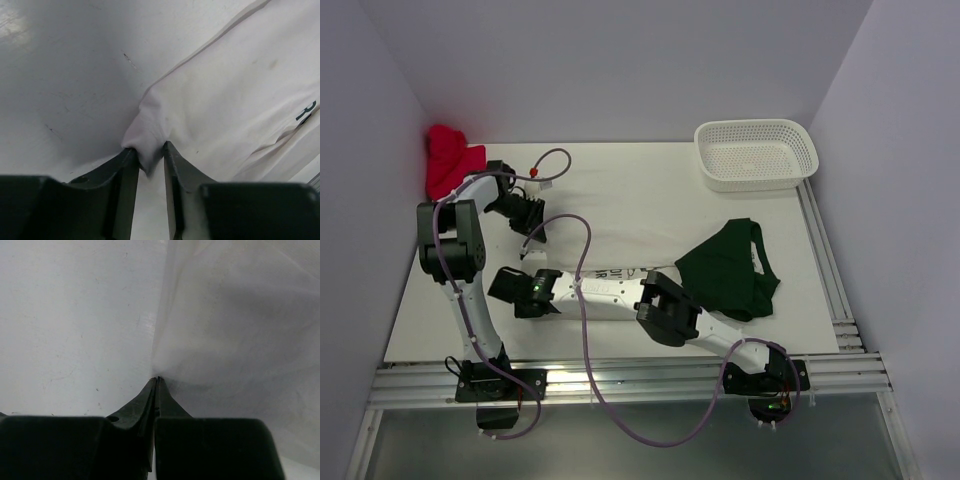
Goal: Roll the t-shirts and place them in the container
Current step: Roll the tshirt
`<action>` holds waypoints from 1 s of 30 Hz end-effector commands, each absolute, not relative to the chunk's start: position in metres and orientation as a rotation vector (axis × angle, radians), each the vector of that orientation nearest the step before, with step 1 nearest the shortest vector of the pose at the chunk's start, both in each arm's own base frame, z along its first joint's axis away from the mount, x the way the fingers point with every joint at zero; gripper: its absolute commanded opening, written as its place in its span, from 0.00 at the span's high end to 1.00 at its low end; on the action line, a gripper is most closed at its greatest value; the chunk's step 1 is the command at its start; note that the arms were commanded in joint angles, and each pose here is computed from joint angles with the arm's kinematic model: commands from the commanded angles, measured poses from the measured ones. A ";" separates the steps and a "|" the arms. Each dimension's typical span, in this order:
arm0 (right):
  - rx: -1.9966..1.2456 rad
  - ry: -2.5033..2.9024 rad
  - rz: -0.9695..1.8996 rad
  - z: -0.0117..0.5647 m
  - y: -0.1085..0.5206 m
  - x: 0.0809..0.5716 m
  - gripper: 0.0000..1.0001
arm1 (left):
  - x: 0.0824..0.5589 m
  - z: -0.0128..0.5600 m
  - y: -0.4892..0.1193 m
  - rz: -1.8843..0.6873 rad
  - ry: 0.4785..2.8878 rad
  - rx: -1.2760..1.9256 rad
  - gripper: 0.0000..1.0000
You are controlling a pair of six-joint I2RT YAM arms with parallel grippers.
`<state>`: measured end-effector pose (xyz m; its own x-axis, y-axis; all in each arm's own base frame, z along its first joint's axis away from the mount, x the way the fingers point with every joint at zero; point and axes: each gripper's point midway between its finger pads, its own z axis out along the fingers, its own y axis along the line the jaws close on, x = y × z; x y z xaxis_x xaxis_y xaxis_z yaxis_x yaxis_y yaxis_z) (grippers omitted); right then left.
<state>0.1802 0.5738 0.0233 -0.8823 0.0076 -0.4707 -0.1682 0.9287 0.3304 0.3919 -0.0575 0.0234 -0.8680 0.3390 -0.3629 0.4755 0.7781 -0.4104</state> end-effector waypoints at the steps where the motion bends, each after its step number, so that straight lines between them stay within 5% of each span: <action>1: -0.121 2.648 0.430 -0.005 0.563 0.178 1.00 | 0.377 0.012 -0.067 -0.753 2.754 0.656 0.70; 11: -0.075 2.574 0.449 0.016 0.542 0.188 1.00 | 0.384 0.023 -0.067 -0.726 2.737 0.638 0.95; 21: -0.090 2.482 0.492 0.057 0.547 0.203 1.00 | 0.396 0.040 -0.062 -0.605 2.727 0.613 1.00; 30: -0.174 2.396 0.476 0.074 0.554 0.201 0.71 | 0.394 0.035 -0.059 -0.590 2.747 0.611 1.00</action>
